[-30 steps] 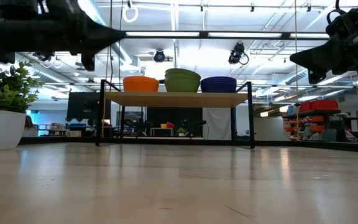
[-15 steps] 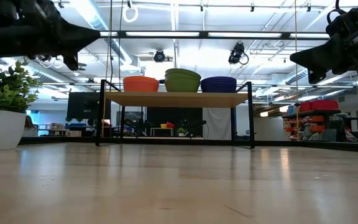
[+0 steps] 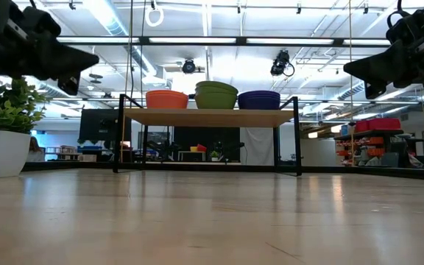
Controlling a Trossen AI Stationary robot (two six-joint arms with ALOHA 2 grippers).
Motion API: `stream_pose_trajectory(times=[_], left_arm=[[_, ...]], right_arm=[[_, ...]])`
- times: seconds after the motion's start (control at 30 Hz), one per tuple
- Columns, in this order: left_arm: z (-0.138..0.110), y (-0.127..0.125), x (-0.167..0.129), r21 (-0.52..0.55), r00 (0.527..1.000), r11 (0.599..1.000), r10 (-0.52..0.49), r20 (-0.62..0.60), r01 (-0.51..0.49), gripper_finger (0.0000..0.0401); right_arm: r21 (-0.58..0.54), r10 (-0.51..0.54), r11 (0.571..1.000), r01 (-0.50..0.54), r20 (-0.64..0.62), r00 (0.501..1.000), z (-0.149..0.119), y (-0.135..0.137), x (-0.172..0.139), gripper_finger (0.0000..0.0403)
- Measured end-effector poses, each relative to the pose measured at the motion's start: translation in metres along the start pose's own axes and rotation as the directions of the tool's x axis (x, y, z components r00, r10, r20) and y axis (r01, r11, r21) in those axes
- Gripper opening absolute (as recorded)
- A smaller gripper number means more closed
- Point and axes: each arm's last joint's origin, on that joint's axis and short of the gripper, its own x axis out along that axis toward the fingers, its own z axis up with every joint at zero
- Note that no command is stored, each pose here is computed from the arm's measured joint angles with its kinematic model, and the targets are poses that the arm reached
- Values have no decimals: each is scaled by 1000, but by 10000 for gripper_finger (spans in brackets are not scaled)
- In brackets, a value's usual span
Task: Pick & Place Mini bowls
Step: Return to Home Position
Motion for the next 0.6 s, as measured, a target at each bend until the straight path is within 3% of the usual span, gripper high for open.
stream_pose_trajectory(times=[0.27,0.6], left_arm=[[-5,0,0,41,999,999,-8,-48,10,12],[-11,-12,2,65,985,989,-125,-121,133,12]], right_arm=[[-8,1,1000,-1,11,1000,1,0,0,22],[-7,0,1000,0,11,1000,1,0,0,22]])
